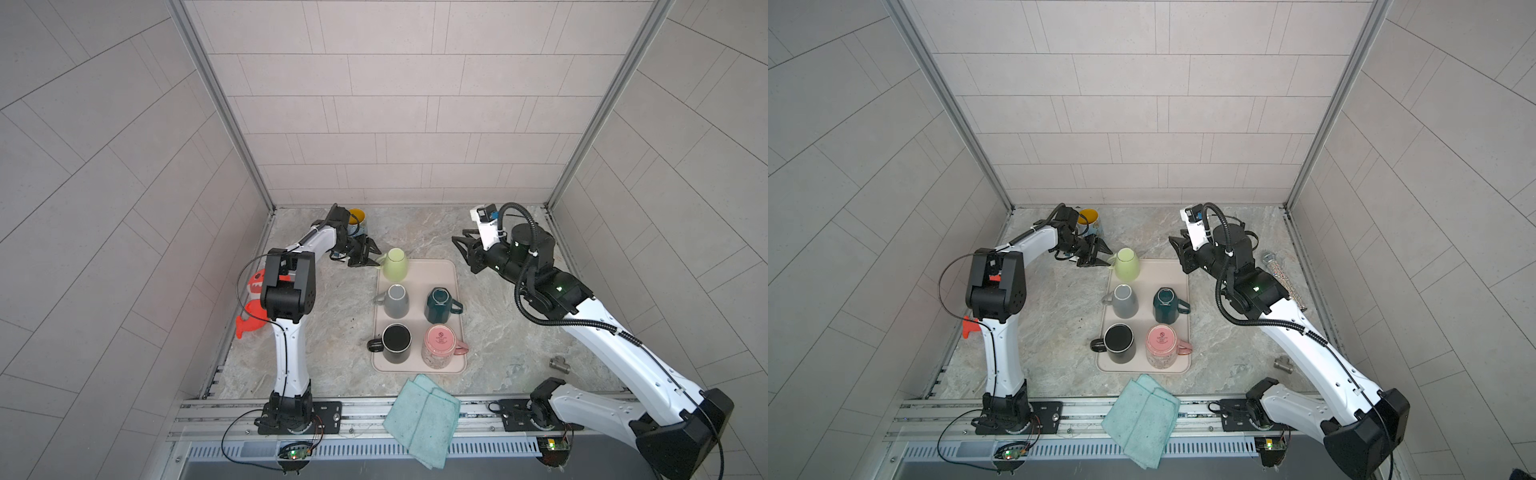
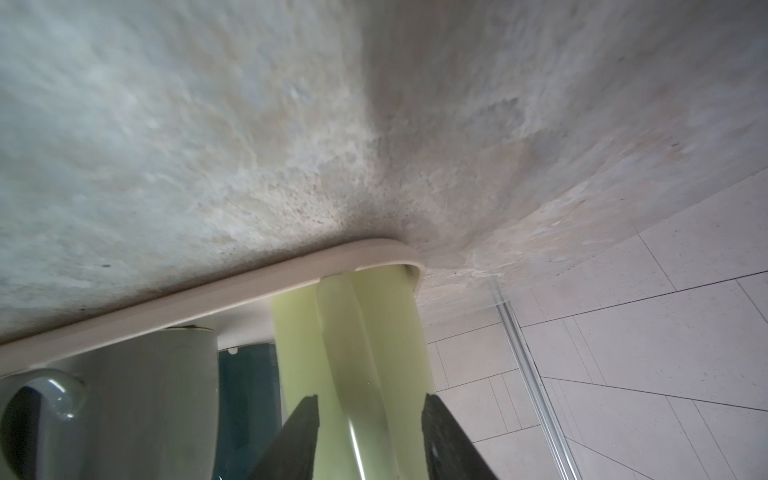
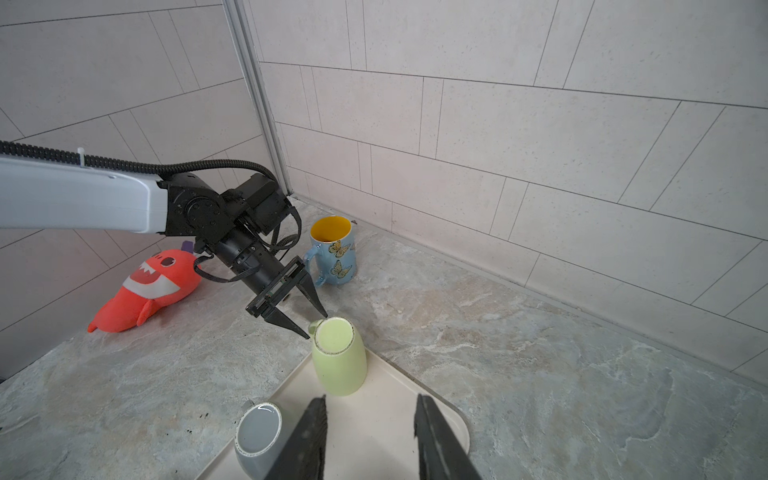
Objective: Turn the mug right side up
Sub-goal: 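Lower the left gripper and close it on the light green mug's handle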
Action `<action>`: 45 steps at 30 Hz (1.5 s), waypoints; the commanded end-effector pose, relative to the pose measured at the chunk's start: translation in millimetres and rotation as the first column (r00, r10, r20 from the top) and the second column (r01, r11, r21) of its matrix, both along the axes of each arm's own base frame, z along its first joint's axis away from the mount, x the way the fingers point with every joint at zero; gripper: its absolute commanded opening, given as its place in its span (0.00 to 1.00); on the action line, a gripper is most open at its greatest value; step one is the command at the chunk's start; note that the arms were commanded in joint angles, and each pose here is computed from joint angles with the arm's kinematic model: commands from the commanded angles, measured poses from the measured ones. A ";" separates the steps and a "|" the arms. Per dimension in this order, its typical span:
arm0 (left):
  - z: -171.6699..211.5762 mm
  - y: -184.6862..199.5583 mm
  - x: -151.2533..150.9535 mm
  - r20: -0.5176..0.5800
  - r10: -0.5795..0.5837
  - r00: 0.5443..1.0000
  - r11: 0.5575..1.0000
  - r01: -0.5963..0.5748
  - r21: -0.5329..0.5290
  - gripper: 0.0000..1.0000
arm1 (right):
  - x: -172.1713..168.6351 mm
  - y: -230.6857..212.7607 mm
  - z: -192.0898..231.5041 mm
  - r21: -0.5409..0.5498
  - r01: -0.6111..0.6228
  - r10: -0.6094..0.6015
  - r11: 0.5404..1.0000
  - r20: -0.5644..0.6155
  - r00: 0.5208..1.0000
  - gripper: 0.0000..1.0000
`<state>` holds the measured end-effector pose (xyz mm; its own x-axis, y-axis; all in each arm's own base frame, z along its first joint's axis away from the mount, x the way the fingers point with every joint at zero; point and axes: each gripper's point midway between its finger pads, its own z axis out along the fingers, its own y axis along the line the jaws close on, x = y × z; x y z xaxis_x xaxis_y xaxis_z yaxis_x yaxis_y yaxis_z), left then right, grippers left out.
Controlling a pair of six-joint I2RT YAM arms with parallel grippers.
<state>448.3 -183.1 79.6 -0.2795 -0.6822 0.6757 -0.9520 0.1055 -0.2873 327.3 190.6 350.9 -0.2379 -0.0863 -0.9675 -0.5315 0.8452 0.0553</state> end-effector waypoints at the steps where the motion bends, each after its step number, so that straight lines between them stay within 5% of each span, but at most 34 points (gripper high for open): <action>1: -1.9 -5.2 1.2 -0.045 0.011 0.999 1.000 -0.011 -0.008 0.47 | -3.3 -5.2 7.8 0.021 0.013 -0.014 1.000 0.024 1.000 0.36; 12: -15.6 -9.9 -11.9 -0.081 -0.014 0.997 1.000 0.014 -0.009 0.43 | -2.4 -8.2 3.7 0.019 0.025 -0.025 1.000 0.018 1.000 0.36; 35: -16.6 -24.0 -13.6 -0.060 -0.044 0.997 0.998 0.041 -0.050 0.00 | -7.4 -17.4 4.4 0.030 0.060 -0.061 0.998 0.030 0.998 0.37; 45: -4.5 -31.1 1.7 0.037 -0.020 0.999 0.997 0.023 -0.068 0.00 | -8.1 -19.7 2.9 0.035 0.071 -0.072 0.997 0.030 0.997 0.37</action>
<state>451.1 -210.9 72.4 -0.3383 -0.6260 0.7026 -0.9339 0.1312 -0.3327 320.7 175.1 343.5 -0.2420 -0.0644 -0.9681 -0.4837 0.8730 0.0628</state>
